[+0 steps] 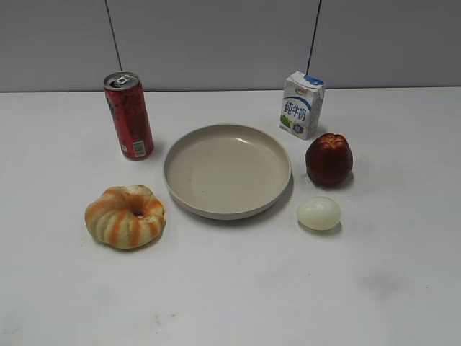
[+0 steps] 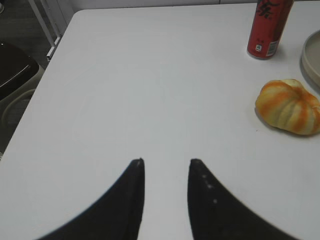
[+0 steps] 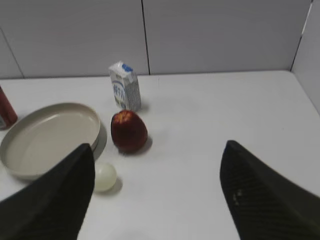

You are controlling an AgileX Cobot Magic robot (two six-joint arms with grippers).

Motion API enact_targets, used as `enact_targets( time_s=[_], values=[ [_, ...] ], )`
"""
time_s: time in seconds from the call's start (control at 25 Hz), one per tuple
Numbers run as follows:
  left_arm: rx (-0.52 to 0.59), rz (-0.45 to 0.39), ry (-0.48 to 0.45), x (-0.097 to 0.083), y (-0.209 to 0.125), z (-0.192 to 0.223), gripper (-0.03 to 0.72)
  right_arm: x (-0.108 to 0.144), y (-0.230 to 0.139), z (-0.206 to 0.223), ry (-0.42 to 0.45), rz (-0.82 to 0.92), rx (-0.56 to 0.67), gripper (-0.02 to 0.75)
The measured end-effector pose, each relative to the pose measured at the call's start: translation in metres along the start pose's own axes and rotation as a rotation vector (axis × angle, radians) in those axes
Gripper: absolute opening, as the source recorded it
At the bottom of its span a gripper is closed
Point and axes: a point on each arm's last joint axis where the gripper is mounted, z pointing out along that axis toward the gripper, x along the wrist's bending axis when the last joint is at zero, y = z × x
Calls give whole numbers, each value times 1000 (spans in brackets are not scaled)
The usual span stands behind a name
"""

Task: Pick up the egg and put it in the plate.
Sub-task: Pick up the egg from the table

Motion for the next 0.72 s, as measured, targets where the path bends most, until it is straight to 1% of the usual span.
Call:
enact_targets(
  time_s=[0.08,0.2,0.36,0.44,0.56,0.6,0.72],
  values=[
    [0,0,0,0,0,0,235,-2,4,17,-14,3,3,618],
    [0,0,0,0,0,0,235,-5,8,48,-36,11,67,659],
    [0,0,0,0,0,0,235,-11,7,93,-66,14,142,666],
    [0,0,0,0,0,0,235,-12,6,115,-67,-12,207,664],
    [0,0,0,0,0,0,235,-5,8,145,-25,-76,337,654],
    [0,0,0,0,0,0,235,1,9,154,2,-106,380,647],
    [0,0,0,0,0,0,235,20,1,185,87,-185,560,630]
  ],
)
